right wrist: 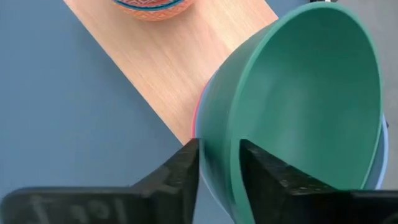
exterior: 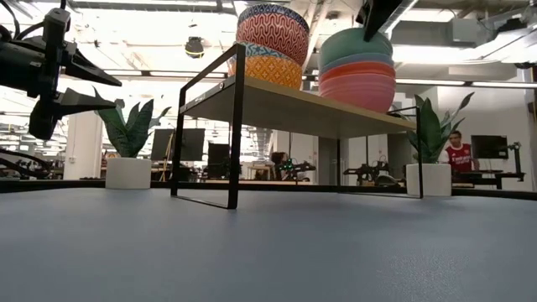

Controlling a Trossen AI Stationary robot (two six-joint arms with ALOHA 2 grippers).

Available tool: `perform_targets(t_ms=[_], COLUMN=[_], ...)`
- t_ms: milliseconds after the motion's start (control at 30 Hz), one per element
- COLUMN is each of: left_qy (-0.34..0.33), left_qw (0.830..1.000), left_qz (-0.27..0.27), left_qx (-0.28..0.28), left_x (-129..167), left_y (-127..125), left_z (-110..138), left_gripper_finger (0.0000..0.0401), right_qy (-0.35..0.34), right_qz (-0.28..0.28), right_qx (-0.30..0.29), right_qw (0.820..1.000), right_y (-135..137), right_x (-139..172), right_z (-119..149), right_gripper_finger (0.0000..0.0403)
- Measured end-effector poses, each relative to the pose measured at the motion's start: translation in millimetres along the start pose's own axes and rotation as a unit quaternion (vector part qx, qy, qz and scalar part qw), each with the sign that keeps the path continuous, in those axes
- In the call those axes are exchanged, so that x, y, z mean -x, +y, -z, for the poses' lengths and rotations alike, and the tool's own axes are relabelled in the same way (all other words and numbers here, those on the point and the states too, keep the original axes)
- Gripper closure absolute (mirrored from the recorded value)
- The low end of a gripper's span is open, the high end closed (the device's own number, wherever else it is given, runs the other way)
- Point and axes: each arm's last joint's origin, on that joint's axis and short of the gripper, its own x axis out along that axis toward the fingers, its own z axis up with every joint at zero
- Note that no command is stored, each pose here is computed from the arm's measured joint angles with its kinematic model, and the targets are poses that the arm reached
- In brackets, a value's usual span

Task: Place and stack bowls onto a shelf
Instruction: Stack the green bowl on top of the blue bowl on the shelf

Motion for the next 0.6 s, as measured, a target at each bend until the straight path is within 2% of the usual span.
perform_targets(t_ms=[100,233,433,600], left_qy=[0.000,-0.001,-0.004,-0.010], left_qw=[1.000,1.000,1.000,1.000], left_qz=[0.000,0.000,-0.003,-0.007], left_qx=[0.000,0.002,0.006,0.005], left_x=[0.0,0.0,0.0,0.0], left_y=[0.0,-0.1,0.1,0.6], left_z=[-0.1,-0.1,-0.2,-0.5], left_gripper_finger=[0.0236,0.0236,0.0236,0.0236], right_qy=[-0.005,-0.041,-0.123,-0.150], right_qz=[0.002,0.010,0.023,0.039], right_qx=[0.000,-0.009,-0.050,-0.089], right_qw=[1.000,0.999,0.991,0.984], right_y=[0.0,1.6,6.6,11.5], right_x=[2.0,21.4,65.5,69.3], right_z=[-0.1,-3.1,-0.5,-0.3], right_gripper_finger=[0.0227,0.0194,0.0183,0.0187])
